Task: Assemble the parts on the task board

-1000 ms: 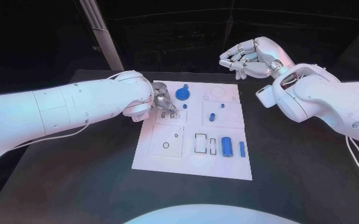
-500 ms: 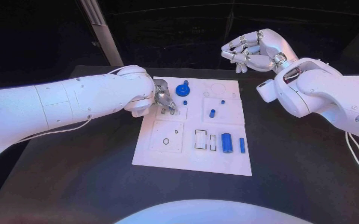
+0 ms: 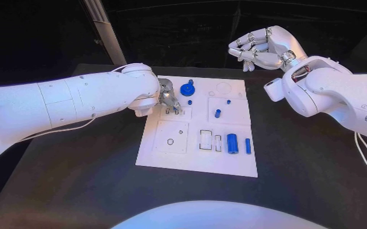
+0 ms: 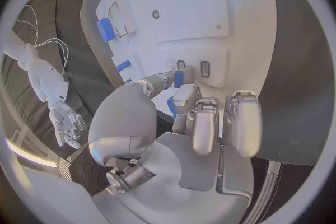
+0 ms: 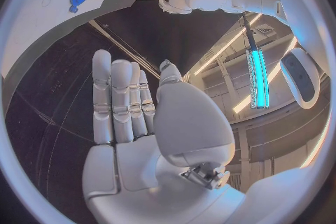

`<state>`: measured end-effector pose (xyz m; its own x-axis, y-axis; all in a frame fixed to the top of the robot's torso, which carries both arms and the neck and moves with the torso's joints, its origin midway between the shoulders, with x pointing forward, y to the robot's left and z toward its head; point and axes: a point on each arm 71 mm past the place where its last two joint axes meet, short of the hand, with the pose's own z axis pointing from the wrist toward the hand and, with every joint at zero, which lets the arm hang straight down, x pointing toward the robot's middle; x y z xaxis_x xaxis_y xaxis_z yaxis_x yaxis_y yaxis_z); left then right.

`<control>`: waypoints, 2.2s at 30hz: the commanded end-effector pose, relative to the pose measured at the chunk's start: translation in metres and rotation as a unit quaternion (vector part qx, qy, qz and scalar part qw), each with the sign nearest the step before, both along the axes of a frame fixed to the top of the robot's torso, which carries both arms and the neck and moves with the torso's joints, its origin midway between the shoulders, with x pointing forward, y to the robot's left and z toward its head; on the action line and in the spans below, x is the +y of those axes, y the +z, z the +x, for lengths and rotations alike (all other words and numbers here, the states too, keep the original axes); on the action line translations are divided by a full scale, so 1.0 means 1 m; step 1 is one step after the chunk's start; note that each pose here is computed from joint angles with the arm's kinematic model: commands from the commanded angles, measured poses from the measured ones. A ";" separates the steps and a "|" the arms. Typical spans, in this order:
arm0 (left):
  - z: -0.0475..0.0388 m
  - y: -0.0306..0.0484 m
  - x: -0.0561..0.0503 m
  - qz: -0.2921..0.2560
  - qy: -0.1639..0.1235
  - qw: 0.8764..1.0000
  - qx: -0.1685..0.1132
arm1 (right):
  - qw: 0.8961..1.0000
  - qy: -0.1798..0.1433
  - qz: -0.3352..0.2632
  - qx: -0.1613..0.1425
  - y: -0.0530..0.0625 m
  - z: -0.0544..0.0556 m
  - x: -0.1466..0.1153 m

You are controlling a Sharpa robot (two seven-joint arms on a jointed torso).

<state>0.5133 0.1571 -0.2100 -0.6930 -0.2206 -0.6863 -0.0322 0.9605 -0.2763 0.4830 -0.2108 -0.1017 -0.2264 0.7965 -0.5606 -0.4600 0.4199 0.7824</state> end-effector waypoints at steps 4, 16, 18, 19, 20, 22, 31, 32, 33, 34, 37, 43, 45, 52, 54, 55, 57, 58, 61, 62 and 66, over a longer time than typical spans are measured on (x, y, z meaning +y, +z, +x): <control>-0.0023 -0.0041 0.003 0.022 -0.004 1.000 0.016 | 1.000 -0.003 0.002 0.001 0.001 0.002 0.000; -0.0040 -0.0034 0.006 0.017 -0.002 1.000 0.014 | 1.000 -0.008 -0.001 0.004 0.000 0.005 -0.003; -0.0043 -0.0031 0.006 0.016 -0.002 1.000 0.016 | 1.000 -0.008 -0.002 0.005 -0.001 0.006 -0.003; -0.0043 -0.0028 0.006 0.016 -0.002 1.000 0.016 | 1.000 -0.008 -0.002 0.005 -0.001 0.006 -0.003; -0.0042 -0.0026 0.007 0.016 -0.002 1.000 0.017 | 1.000 -0.008 -0.002 0.005 -0.001 0.006 -0.003; -0.0041 -0.0022 0.007 0.017 -0.003 1.000 0.019 | 1.000 -0.008 -0.003 0.006 -0.001 0.006 -0.003; -0.0039 -0.0023 0.007 0.021 -0.008 0.999 0.043 | 1.000 -0.008 -0.005 0.008 -0.002 0.008 -0.002; -0.0039 -0.0022 0.007 0.022 -0.009 0.999 0.046 | 1.000 -0.008 -0.005 0.009 -0.002 0.008 -0.002; -0.0039 -0.0021 0.006 0.023 -0.010 0.999 0.048 | 1.000 -0.008 -0.006 0.009 -0.002 0.008 -0.002; -0.0039 -0.0020 0.006 0.023 -0.011 0.998 0.049 | 1.000 -0.008 -0.006 0.009 -0.002 0.008 -0.001; -0.0037 -0.0015 0.006 0.026 -0.015 0.998 0.054 | 1.000 -0.008 -0.008 0.009 -0.002 0.009 -0.001; -0.0016 -0.0008 0.006 0.032 -0.019 0.997 0.069 | 1.000 -0.006 -0.012 0.009 -0.003 0.009 0.000; -0.0001 -0.0005 0.005 0.032 -0.019 0.997 0.074 | 1.000 -0.006 -0.013 0.009 -0.003 0.009 0.000; 0.0055 0.0009 0.003 0.030 -0.017 0.996 0.082 | 1.000 -0.005 -0.015 0.009 -0.003 0.010 0.001; 0.0065 0.0018 0.002 0.029 -0.017 0.996 0.084 | 1.000 -0.005 -0.015 0.009 -0.003 0.010 0.001; 0.0067 0.0025 0.002 0.028 -0.017 0.996 0.085 | 1.000 -0.005 -0.015 0.010 -0.003 0.010 0.001; 0.0066 0.0040 0.001 0.025 -0.019 0.996 0.088 | 1.000 -0.005 -0.016 0.010 -0.003 0.011 0.001; 0.0066 0.0048 0.001 0.024 -0.020 0.996 0.089 | 1.000 -0.006 -0.016 0.010 -0.003 0.011 0.001; 0.0069 0.0094 0.001 0.019 -0.023 0.995 0.097 | 1.000 -0.005 -0.016 0.011 -0.004 0.011 0.002; 0.0072 0.0112 0.001 0.016 -0.024 0.994 0.101 | 1.000 -0.005 -0.016 0.011 -0.004 0.011 0.002; 0.0086 0.0174 0.000 0.013 -0.033 0.991 0.126 | 1.000 -0.004 -0.017 0.012 -0.004 0.012 0.002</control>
<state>0.5257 0.1591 -0.1921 -0.8034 -0.1692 -0.5709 -0.0374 0.9712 -0.2352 0.4948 -0.2098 -0.1070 -0.2262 0.7844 -0.5775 -0.4311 0.4510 0.7815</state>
